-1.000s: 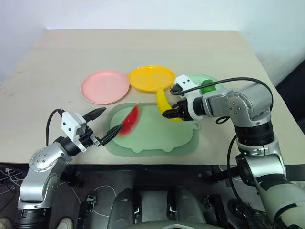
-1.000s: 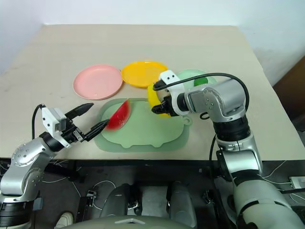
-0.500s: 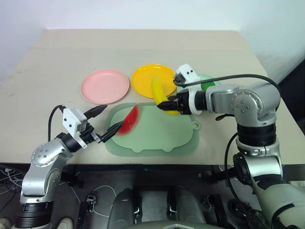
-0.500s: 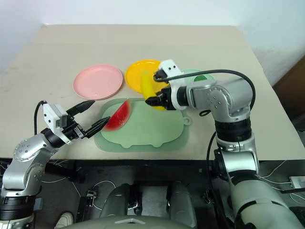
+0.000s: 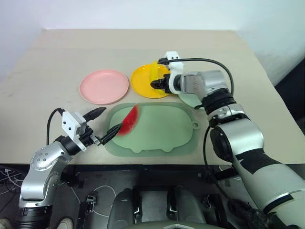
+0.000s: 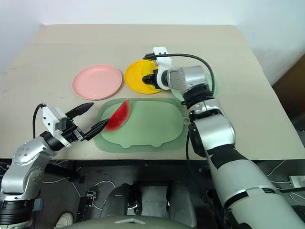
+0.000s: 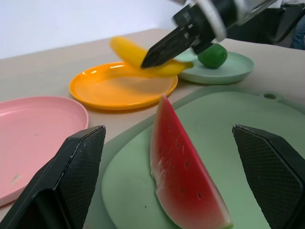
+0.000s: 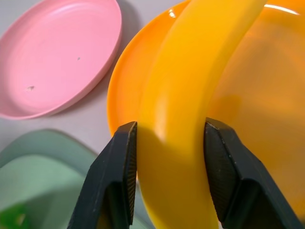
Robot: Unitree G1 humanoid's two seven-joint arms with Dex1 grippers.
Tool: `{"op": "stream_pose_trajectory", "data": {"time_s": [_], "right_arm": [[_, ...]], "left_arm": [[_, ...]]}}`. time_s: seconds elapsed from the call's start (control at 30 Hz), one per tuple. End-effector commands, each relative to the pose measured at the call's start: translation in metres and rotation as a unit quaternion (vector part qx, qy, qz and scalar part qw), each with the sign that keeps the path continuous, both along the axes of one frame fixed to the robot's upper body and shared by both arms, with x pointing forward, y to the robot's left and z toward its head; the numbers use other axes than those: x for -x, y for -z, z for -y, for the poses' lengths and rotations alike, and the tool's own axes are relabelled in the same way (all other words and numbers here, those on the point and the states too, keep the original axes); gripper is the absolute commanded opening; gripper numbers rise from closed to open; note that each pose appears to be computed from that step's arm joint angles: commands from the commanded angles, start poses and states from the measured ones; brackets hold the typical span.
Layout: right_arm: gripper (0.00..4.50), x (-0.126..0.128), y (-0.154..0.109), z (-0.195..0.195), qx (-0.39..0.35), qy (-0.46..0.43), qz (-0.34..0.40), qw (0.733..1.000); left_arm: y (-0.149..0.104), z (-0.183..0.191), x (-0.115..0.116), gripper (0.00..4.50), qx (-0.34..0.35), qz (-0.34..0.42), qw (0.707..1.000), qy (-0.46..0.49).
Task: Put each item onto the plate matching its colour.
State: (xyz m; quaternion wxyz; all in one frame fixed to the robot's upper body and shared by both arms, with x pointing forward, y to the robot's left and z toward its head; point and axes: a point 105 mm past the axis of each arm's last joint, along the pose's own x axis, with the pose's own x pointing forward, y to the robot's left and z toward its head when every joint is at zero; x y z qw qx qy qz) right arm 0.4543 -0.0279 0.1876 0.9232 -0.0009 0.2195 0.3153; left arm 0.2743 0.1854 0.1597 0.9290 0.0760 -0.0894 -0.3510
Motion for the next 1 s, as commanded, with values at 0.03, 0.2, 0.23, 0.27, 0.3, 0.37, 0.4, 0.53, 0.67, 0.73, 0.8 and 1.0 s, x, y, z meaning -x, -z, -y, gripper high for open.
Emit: {"op": "stream_pose_trajectory", "data": {"time_s": [0.03, 0.2, 0.23, 0.27, 0.3, 0.37, 0.4, 0.53, 0.67, 0.73, 0.8, 1.0], "right_arm": [[1.63, -0.008, -0.015, -0.006, 0.009, 0.011, 0.049, 0.999], [2.58, -0.010, -0.017, -0.009, 0.016, 0.014, 0.070, 0.997], [2.95, -0.010, -0.019, -0.010, 0.016, 0.013, 0.073, 0.997], [3.27, -0.011, -0.022, -0.010, 0.010, 0.012, 0.078, 0.997], [3.59, -0.011, -0.026, -0.011, 0.004, 0.010, 0.081, 0.997], [4.30, -0.011, -0.035, -0.012, -0.009, 0.003, 0.092, 0.996], [4.48, -0.010, -0.039, -0.012, -0.013, -0.004, 0.095, 0.995], [4.48, -0.005, -0.053, -0.013, -0.027, -0.051, 0.122, 0.991], [4.48, 0.010, -0.059, -0.012, -0.053, -0.100, 0.135, 0.984], [4.48, 0.027, -0.053, -0.007, -0.053, -0.123, 0.138, 0.981], [4.48, 0.044, -0.048, -0.004, -0.048, -0.136, 0.142, 0.979], [4.48, 0.089, -0.032, 0.006, -0.053, -0.146, 0.119, 0.981]], "left_arm": [[-0.010, 0.001, 0.005, 4.50, -0.005, 0.023, 1.000, -0.005], [-0.010, -0.002, 0.009, 4.50, -0.005, 0.022, 1.000, -0.013], [-0.010, -0.002, 0.010, 4.50, -0.005, 0.022, 1.000, -0.014], [-0.010, -0.002, 0.010, 4.50, -0.004, 0.022, 1.000, -0.015], [-0.010, -0.002, 0.011, 4.50, -0.004, 0.022, 1.000, -0.016], [-0.010, -0.003, 0.011, 4.50, -0.004, 0.022, 1.000, -0.018], [-0.010, -0.003, 0.011, 4.50, -0.003, 0.022, 1.000, -0.018], [-0.014, -0.003, 0.010, 4.50, -0.002, 0.025, 0.999, -0.027], [-0.020, -0.001, 0.009, 4.50, 0.000, 0.028, 0.999, -0.030], [-0.025, 0.003, 0.007, 4.50, 0.006, 0.016, 0.999, -0.032], [-0.028, 0.006, 0.005, 4.50, 0.011, 0.000, 0.999, -0.031], [-0.043, 0.024, -0.007, 4.50, 0.012, -0.050, 0.998, -0.045]]}}
